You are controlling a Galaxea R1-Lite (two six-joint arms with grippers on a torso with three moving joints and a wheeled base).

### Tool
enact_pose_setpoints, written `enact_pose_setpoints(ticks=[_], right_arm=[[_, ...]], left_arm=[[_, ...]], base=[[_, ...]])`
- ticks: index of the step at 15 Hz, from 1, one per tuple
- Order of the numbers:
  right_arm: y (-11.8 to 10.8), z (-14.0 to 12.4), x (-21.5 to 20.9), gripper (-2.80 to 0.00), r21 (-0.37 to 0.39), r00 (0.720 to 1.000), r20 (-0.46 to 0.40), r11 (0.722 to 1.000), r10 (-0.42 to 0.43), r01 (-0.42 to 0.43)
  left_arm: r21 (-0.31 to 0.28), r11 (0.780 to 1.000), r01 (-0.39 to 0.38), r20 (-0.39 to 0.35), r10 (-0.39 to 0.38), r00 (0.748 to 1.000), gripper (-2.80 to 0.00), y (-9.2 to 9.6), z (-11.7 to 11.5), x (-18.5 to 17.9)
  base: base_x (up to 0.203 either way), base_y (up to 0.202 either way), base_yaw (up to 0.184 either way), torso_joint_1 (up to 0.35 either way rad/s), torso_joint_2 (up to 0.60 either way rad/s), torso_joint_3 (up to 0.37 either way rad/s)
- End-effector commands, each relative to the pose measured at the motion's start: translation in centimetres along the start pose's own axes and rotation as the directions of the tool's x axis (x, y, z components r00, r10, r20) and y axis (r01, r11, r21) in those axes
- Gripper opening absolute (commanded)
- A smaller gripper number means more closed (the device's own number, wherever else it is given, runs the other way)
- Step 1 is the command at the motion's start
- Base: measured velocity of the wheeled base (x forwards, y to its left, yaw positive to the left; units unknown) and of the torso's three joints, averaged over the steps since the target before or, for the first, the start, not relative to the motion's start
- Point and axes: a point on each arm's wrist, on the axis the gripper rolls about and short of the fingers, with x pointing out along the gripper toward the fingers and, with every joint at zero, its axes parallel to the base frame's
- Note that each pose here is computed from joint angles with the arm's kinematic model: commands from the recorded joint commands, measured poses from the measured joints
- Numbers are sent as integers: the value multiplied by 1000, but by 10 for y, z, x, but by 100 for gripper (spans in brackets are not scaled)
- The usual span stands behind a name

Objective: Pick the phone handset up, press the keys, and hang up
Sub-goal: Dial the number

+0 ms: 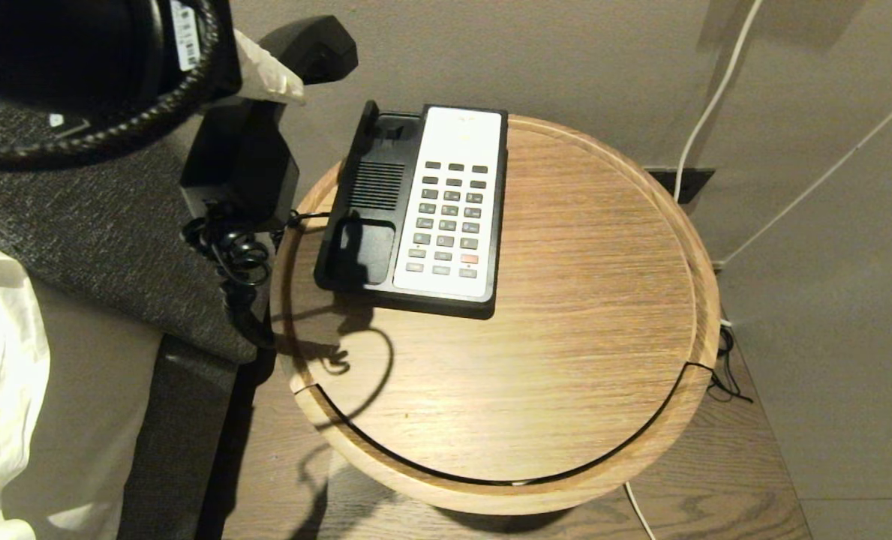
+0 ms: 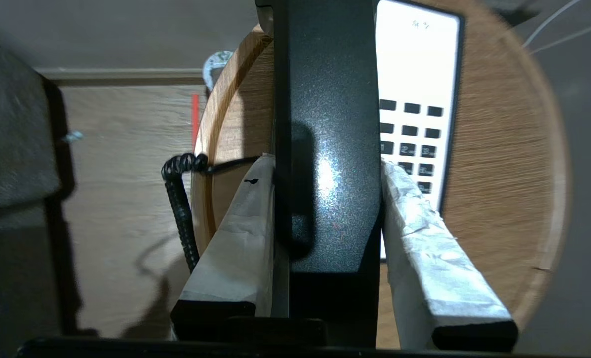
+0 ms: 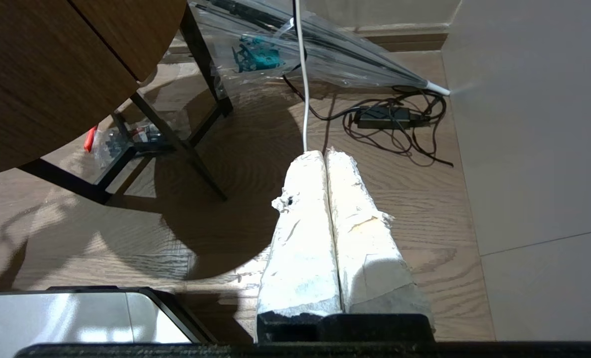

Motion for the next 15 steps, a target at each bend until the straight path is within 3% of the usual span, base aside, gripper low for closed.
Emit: enact_pose_setpoints(ticks=[1, 5, 9, 13, 15], right_arm=[[0, 0, 0, -280, 0, 1000, -1, 1000, 0, 0], [0, 0, 0, -280, 0, 1000, -1, 1000, 1, -1], [0, 0, 0, -280, 0, 1000, -1, 1000, 0, 0], [0, 0, 0, -280, 0, 1000, -1, 1000, 1, -1], [0, 0, 0, -280, 0, 1000, -1, 1000, 0, 0]], left_arm=[[-82, 996, 33, 15, -31, 999, -280, 12, 3, -29], [-204, 976, 75, -5, -78, 997, -280, 31, 0, -69], [-354, 918, 176, -3, -189, 982, -280, 48, -6, -106], [-428, 880, 206, 2, -227, 974, -280, 69, -25, -136], [-434, 879, 197, -24, -230, 973, -280, 81, -45, -147]], base=[[0, 0, 0, 0, 0, 0], [0, 0, 0, 0, 0, 0], [0, 0, 0, 0, 0, 0], [0, 0, 0, 0, 0, 0], [0, 0, 0, 0, 0, 0]])
